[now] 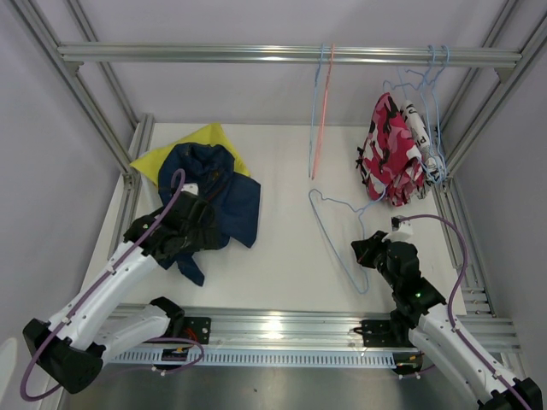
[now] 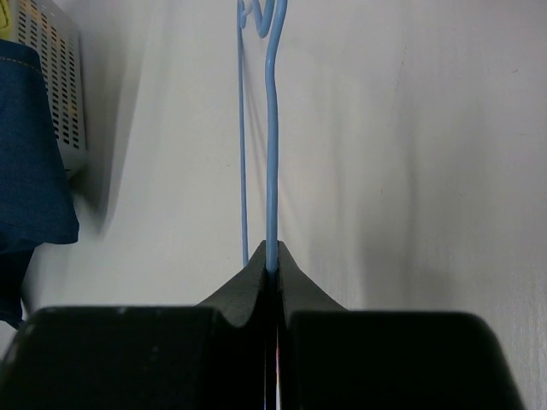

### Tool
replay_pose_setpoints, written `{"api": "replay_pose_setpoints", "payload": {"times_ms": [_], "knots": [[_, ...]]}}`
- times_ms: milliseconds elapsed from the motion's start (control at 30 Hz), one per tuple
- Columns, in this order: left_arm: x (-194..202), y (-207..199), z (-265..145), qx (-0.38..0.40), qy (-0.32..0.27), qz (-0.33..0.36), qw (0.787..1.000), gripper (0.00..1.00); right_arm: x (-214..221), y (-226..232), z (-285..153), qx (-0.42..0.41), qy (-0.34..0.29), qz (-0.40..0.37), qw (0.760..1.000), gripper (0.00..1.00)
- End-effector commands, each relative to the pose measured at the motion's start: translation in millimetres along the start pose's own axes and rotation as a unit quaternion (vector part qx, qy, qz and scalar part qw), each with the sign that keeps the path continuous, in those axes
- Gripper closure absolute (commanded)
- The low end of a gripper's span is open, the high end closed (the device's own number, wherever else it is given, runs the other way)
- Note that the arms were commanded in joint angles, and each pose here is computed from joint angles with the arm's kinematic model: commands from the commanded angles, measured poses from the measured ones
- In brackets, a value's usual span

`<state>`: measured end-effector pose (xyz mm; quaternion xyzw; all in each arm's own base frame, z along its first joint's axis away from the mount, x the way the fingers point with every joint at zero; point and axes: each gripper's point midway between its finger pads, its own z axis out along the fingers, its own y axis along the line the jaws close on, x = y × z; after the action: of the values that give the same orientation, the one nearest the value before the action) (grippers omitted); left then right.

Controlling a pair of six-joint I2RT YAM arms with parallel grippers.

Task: Remove the trousers from the hanger
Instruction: Place the trousers in the bin.

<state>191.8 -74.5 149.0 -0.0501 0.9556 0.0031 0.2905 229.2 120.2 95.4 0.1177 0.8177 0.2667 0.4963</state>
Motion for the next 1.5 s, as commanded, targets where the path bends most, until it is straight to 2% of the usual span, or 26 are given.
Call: {"api": "replay_pose_setpoints", "payload": {"times_ms": [0, 133, 300, 500, 733, 767, 833, 867, 967, 1000, 1067, 1200, 1267, 1467], "knots": [[-28.9, -0.6, -26.4, 0.010, -0.055, -0.010, 0.998, 0.14, -6.9, 8.0, 1.5, -0.018, -0.013, 0.006, 1.000, 1.00], [-43.0, 3.0, -40.5, 0.004, -0.076, -0.011, 0.997, 0.14, -6.6, 7.8, 1.3, -0.017, -0.011, 0.006, 1.000, 1.00], [-42.7, 15.9, -40.4, -0.029, -0.077, -0.002, 0.997, 0.14, -5.9, 7.5, 1.4, -0.017, -0.010, 0.007, 1.000, 1.00], [-19.8, 22.6, -20.0, -0.061, -0.031, 0.008, 0.998, 0.18, -6.6, 8.2, 0.8, -0.019, -0.011, 0.007, 1.000, 1.00], [-12.8, 16.5, -8.7, -0.061, -0.005, 0.017, 0.998, 0.22, -5.9, 8.6, 1.0, -0.020, -0.010, 0.007, 1.000, 1.00], [-13.5, 14.8, -7.1, -0.060, -0.003, 0.018, 0.998, 0.24, -6.3, 9.3, 0.8, -0.022, -0.010, 0.008, 1.000, 1.00], [-8.5, 11.7, -0.3, -0.060, 0.012, 0.023, 0.998, 0.37, -5.6, 9.1, 0.9, -0.022, -0.009, 0.007, 1.000, 1.00], [-8.8, 9.5, 2.0, -0.057, 0.013, 0.026, 0.998, 0.49, -6.4, 9.3, 0.8, -0.022, -0.010, 0.009, 1.000, 1.00], [-1.7, 4.9, 10.1, -0.053, 0.032, 0.029, 0.998, 0.66, -5.4, 8.6, 0.5, -0.021, -0.007, 0.008, 1.000, 1.00], [-1.3, 2.1, 12.0, -0.047, 0.034, 0.029, 0.998, 0.76, -6.0, 8.5, 0.5, -0.020, -0.008, 0.008, 1.000, 1.00], [1.1, 0.5, 13.4, -0.044, 0.040, 0.030, 0.998, 0.86, -5.1, 7.6, 0.4, -0.019, -0.006, 0.007, 1.000, 1.00], [2.5, -0.7, 9.2, -0.034, 0.041, 0.028, 0.998, 0.92, -5.5, 7.7, 0.1, -0.019, -0.006, 0.008, 1.000, 1.00], [1.4, -1.5, 5.4, -0.028, 0.038, 0.026, 0.999, 0.99, -5.6, 7.6, 0.4, -0.020, -0.007, 0.008, 1.000, 1.00], [-7.9, 1.0, -6.3, -0.022, 0.011, 0.014, 1.000, 0.99, -4.1, 6.1, 0.6, -0.017, -0.005, 0.010, 1.000, 1.00]]}}
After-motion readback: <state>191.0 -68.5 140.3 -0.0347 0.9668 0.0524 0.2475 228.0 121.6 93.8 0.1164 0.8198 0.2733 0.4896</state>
